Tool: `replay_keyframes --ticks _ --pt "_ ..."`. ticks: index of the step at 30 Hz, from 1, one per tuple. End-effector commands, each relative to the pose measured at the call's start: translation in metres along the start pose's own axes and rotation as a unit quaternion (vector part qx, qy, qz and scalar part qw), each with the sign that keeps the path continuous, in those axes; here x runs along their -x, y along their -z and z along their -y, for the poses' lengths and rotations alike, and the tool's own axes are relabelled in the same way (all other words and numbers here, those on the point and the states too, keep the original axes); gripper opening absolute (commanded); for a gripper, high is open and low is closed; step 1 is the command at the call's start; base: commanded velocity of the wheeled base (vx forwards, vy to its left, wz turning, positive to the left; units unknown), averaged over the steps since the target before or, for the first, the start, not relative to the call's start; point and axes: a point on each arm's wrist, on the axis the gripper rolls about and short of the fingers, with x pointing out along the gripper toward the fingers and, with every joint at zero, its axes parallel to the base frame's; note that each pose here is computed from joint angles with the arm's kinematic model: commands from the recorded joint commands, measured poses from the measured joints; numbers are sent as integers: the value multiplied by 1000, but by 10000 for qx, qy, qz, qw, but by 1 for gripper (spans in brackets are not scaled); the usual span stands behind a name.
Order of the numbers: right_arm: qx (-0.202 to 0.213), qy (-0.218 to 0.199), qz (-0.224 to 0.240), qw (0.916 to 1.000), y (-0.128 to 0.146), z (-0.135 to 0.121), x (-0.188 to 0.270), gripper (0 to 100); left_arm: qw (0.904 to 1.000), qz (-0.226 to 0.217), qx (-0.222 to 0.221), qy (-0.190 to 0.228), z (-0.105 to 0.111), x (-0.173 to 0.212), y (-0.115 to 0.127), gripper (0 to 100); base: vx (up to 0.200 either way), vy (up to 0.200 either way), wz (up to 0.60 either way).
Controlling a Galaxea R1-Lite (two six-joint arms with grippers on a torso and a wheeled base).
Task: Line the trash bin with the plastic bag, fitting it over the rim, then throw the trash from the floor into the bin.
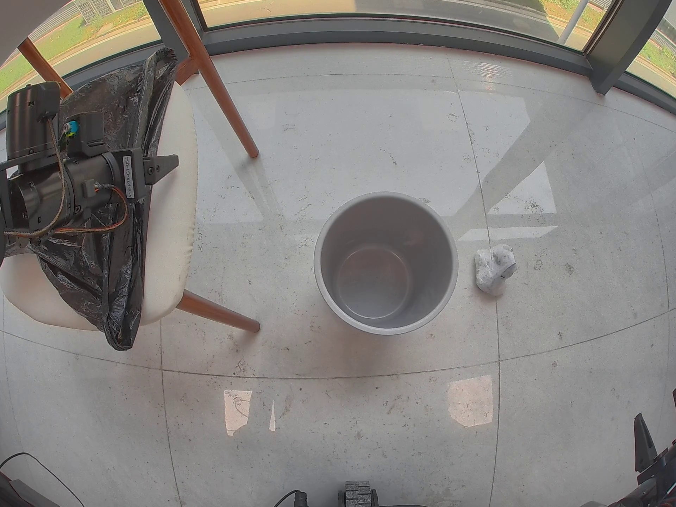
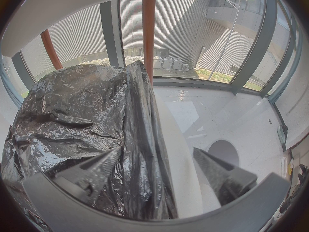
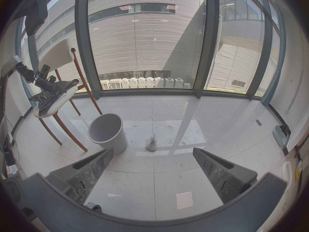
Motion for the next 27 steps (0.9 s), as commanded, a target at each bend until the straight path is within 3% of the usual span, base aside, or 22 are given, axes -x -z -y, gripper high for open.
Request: replay_keyframes --ticks 1,18,21,27 --pt "1 -2 -53 10000 5 0 -1 100 10000 0 -4 -8 0 -2 0 0 0 0 0" --pt "-7 -2 -38 10000 5 0 -1 100 9997 -209 -98 116 5 1 9 0 0 0 0" --pt "-7 -2 -38 10000 5 0 -1 100 9976 -303 -45 618 19 6 9 0 0 0 0" --pt "-7 -2 -38 10000 5 0 -1 100 9912 -299 407 1227 21 16 3 0 0 0 0"
